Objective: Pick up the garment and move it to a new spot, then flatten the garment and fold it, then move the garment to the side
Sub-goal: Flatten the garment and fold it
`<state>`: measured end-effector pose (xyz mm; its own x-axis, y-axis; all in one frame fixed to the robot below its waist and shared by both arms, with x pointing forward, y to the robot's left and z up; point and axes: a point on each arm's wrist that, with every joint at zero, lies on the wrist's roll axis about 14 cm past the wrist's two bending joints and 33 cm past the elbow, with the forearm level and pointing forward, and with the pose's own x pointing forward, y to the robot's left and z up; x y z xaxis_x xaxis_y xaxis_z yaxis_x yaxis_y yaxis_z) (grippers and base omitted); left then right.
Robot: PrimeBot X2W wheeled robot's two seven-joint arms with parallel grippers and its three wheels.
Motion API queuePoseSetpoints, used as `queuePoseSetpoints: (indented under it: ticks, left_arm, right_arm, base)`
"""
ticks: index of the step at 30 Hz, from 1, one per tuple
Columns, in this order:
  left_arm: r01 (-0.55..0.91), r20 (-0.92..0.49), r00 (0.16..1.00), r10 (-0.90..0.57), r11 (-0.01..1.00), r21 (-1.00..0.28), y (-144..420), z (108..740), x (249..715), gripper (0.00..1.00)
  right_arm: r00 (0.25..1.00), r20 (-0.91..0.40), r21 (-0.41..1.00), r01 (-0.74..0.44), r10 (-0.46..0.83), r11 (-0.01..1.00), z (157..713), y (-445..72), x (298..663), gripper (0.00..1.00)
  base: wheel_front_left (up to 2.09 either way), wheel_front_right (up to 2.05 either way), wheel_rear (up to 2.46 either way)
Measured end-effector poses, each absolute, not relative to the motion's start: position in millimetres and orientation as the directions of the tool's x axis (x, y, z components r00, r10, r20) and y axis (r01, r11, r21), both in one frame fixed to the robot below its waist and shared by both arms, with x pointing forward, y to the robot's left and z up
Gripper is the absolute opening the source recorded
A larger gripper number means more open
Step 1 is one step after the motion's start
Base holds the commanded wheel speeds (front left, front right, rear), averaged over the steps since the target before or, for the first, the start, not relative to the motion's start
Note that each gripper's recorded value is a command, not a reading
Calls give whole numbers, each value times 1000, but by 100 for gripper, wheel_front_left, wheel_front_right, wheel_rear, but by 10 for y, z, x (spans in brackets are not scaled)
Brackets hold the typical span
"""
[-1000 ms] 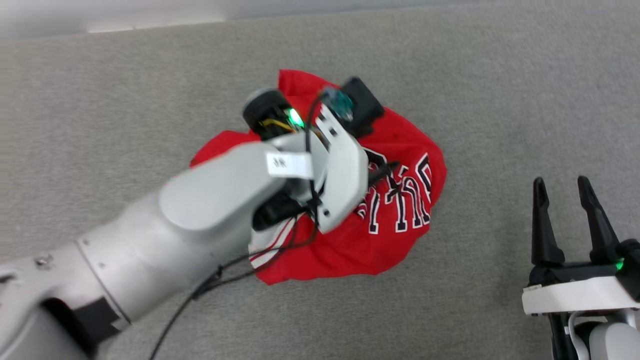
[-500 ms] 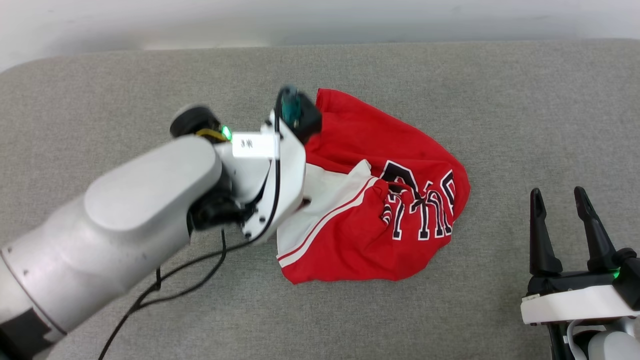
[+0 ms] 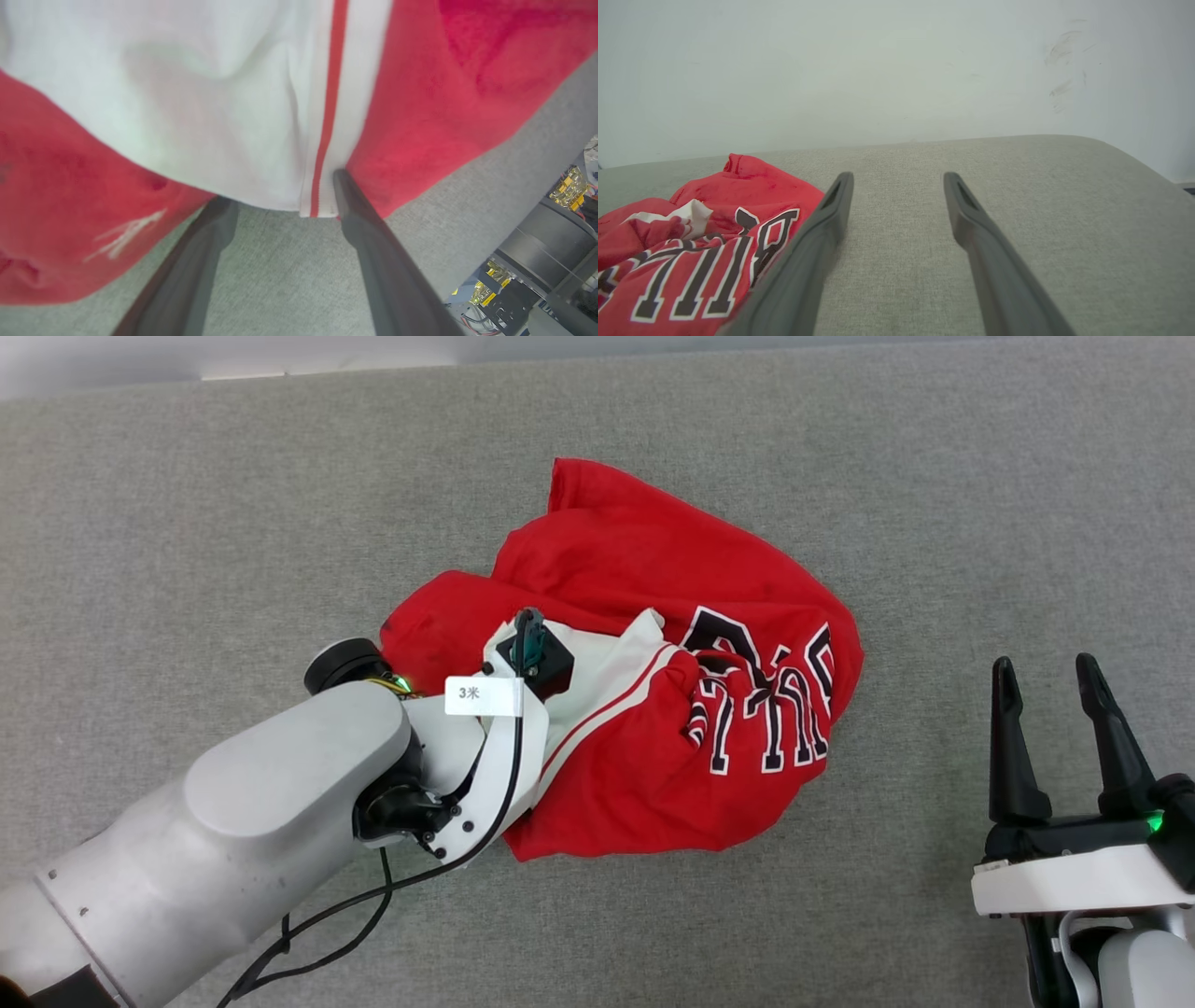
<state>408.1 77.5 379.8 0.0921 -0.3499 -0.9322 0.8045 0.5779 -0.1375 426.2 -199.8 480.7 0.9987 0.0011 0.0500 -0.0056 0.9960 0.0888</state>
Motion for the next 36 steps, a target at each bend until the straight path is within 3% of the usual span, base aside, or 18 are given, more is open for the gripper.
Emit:
queuePoseSetpoints:
  ticks: [1, 2, 3, 8, 12, 19, 25, 30, 36]
  left_arm:
    - [804, -933, 83, -349, 577, -144, 764, 3779, 4075, 100]
    - [805, -933, 81, -351, 574, -146, 751, 3774, 4077, 13]
    - [806, -931, 81, -356, 573, -149, 740, 3773, 4077, 0]
    - [822, -899, 140, -415, 555, -128, 671, 3909, 4077, 0]
    - [819, -850, 238, -470, 568, -85, 725, 4162, 4138, 0]
    - [766, -731, 458, -506, 642, 36, 1021, 4741, 4253, 0]
    - [668, -678, 586, -444, 738, 93, 1410, 4907, 4058, 0]
    - [610, -712, 564, -419, 792, 16, 1551, 4652, 3663, 0]
    - [581, -790, 424, -443, 803, -138, 1456, 4163, 3125, 0]
  right_arm:
    - [999, 47, 88, -1, -3, 996, 4799, -2012, 4259, 100]
    - [999, 46, 87, 2, -6, 996, 4795, -2024, 4254, 100]
    - [999, 45, 86, 5, -9, 996, 4794, -2035, 4249, 100]
    - [999, 47, 87, 13, -17, 996, 4815, -2060, 4203, 100]
    - [999, 54, 93, -5, 0, 996, 4851, -1997, 4167, 100]
    - [996, 82, 99, -55, 47, 994, 4954, -1830, 4139, 100]
    - [992, 91, 100, -94, 85, 991, 4994, -1701, 4106, 100]
    - [991, 89, 99, -110, 101, 989, 4992, -1648, 4096, 100]
    - [992, 76, 94, -112, 105, 989, 4946, -1638, 4101, 100]
  base:
    - [0, 0, 0]
    - [0, 0, 0]
    - [0, 0, 0]
    - [0, 0, 0]
    - [0, 0, 0]
    - [0, 0, 0]
    - [0, 0, 0]
    - [0, 0, 0]
    - [0, 0, 0]
